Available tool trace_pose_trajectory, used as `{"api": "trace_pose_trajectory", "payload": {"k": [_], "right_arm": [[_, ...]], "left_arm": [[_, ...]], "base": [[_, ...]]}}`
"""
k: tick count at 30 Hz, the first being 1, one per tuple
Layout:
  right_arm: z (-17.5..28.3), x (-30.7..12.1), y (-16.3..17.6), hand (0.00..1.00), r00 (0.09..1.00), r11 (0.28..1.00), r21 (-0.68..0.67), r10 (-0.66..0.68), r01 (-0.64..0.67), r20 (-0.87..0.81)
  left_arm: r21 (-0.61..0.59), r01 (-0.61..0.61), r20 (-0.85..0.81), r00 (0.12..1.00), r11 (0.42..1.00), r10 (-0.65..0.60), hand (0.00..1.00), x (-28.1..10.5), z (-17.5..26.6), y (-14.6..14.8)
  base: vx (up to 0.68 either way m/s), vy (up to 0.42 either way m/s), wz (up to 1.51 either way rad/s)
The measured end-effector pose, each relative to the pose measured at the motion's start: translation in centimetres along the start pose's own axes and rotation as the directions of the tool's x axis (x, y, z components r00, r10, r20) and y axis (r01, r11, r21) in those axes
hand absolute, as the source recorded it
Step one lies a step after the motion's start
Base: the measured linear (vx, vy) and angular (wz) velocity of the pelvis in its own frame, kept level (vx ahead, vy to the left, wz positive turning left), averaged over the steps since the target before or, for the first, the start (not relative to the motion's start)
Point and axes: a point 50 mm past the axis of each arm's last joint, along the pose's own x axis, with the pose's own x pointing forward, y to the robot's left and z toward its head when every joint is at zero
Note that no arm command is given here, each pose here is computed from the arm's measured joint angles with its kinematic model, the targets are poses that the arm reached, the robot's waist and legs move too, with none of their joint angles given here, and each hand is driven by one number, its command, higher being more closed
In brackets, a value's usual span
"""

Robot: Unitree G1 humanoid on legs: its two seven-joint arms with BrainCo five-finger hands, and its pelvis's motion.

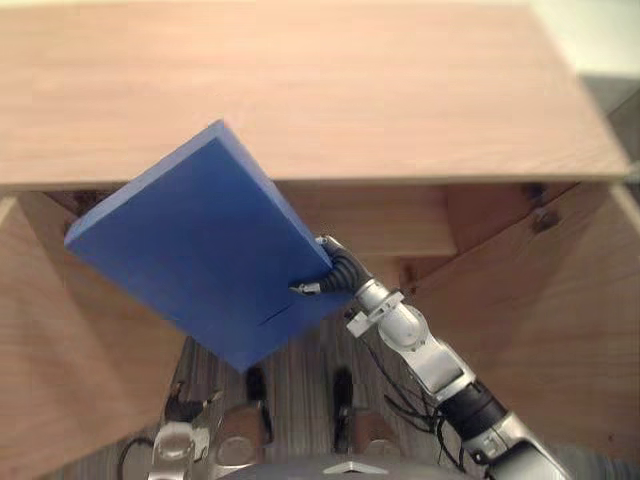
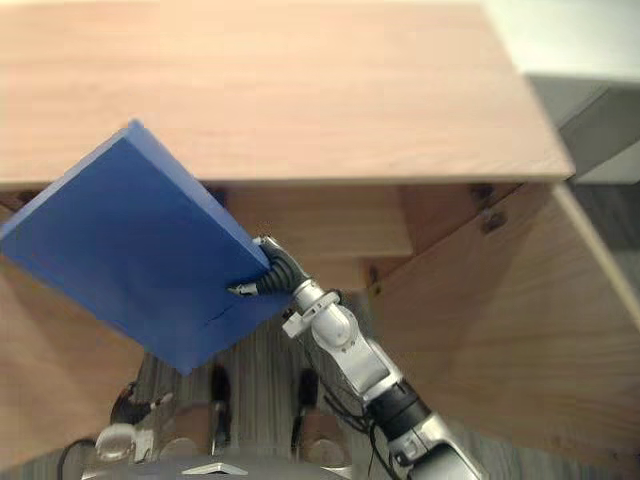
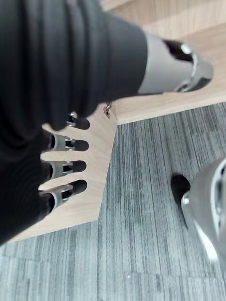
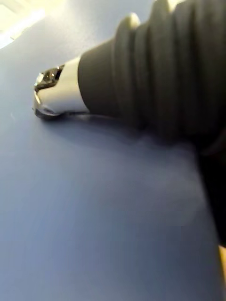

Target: Walk over to the cabinet, pick up the folder, carry it to the office cabinet, place the folder inside the office cabinet, then close the office cabinet door

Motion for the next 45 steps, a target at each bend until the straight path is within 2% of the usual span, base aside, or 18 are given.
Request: {"api": "trace_pose_trajectory", "payload": {"k": [5, 10, 15, 18, 22, 28, 30, 32, 34, 36, 38, 45], "right_arm": [[-1.0, -0.1, -0.4, 1.0, 0.999, 0.997, -0.072, -0.005, 0.002, -0.042], [-0.6, 0.2, -1.1, 1.0, 0.999, 0.996, -0.08, -0.047, 0.045, -0.025], [-0.3, 0.3, -2.8, 1.0, 0.986, 0.985, 0.047, -0.164, 0.165, -0.015], [0.3, 0.1, -6.0, 1.0, 0.951, 0.941, 0.142, -0.31, 0.306, 0.008], [0.5, -0.6, -10.7, 1.0, 0.867, 0.842, 0.248, -0.498, 0.479, 0.014], [-0.5, -1.7, -15.7, 1.0, 0.759, 0.697, 0.371, -0.65, 0.614, -0.038], [-0.5, -2.1, -17.8, 1.0, 0.694, 0.609, 0.433, -0.718, 0.665, -0.056], [-0.5, -2.0, -18.5, 1.0, 0.663, 0.563, 0.47, -0.745, 0.68, -0.067], [-0.6, -1.7, -19.6, 1.0, 0.607, 0.465, 0.55, -0.788, 0.694, -0.1], [-0.6, -1.3, -19.9, 1.0, 0.574, 0.396, 0.605, -0.81, 0.691, -0.124], [-0.6, -0.5, -20.2, 1.0, 0.523, 0.28, 0.683, -0.835, 0.674, -0.174], [-1.0, 1.0, -20.6, 1.0, 0.438, 0.011, 0.793, -0.838, 0.609, -0.325]], "left_arm": [[0.016, 0.003, 0.093, 0.996, 1.0, -0.004, 0.0, 0.8, 2.8, 0.1], [-0.002, 0.003, 0.239, 0.971, 1.0, -0.003, 0.0, 1.1, 6.8, -0.1], [-0.06, 0.013, 0.356, 0.934, 0.998, 0.009, 0.0, 0.8, 10.2, -0.2], [-0.095, 0.018, 0.423, 0.906, 0.995, 0.024, 0.0, 0.4, 12.0, 0.1], [-0.127, 0.049, 0.525, 0.851, 0.991, 0.026, 0.0, -0.6, 14.6, 0.0], [-0.171, 0.116, 0.651, 0.759, 0.978, 0.024, 0.0, -2.8, 16.6, 0.5], [-0.192, 0.123, 0.665, 0.746, 0.974, 0.037, 0.0, -3.2, 16.9, 0.9], [-0.192, 0.125, 0.666, 0.745, 0.973, 0.036, 0.0, -3.2, 16.9, 0.9], [-0.197, 0.127, 0.669, 0.742, 0.972, 0.038, 0.0, -3.2, 17.3, 0.8], [-0.206, 0.122, 0.669, 0.742, 0.971, 0.049, 0.0, -2.9, 17.9, 0.8], [-0.242, 0.123, 0.674, 0.734, 0.963, 0.076, 0.0, -2.9, 18.7, 1.2], [-0.28, 0.131, 0.665, 0.741, 0.951, 0.094, 0.0, -2.8, 19.1, 1.0]], "base": [[-0.14, 0.011, 0.02], [-0.15, -0.006, 0.05], [-0.1, -0.037, 0.01], [-0.04, -0.045, 0.0], [0.01, -0.026, 0.07], [0.08, -0.005, 0.06], [0.09, -0.008, 0.04], [0.06, -0.001, 0.03], [0.05, 0.002, 0.01], [0.0, 0.0, 0.0], [0.02, -0.002, 0.01], [0.03, -0.011, 0.06]]}}
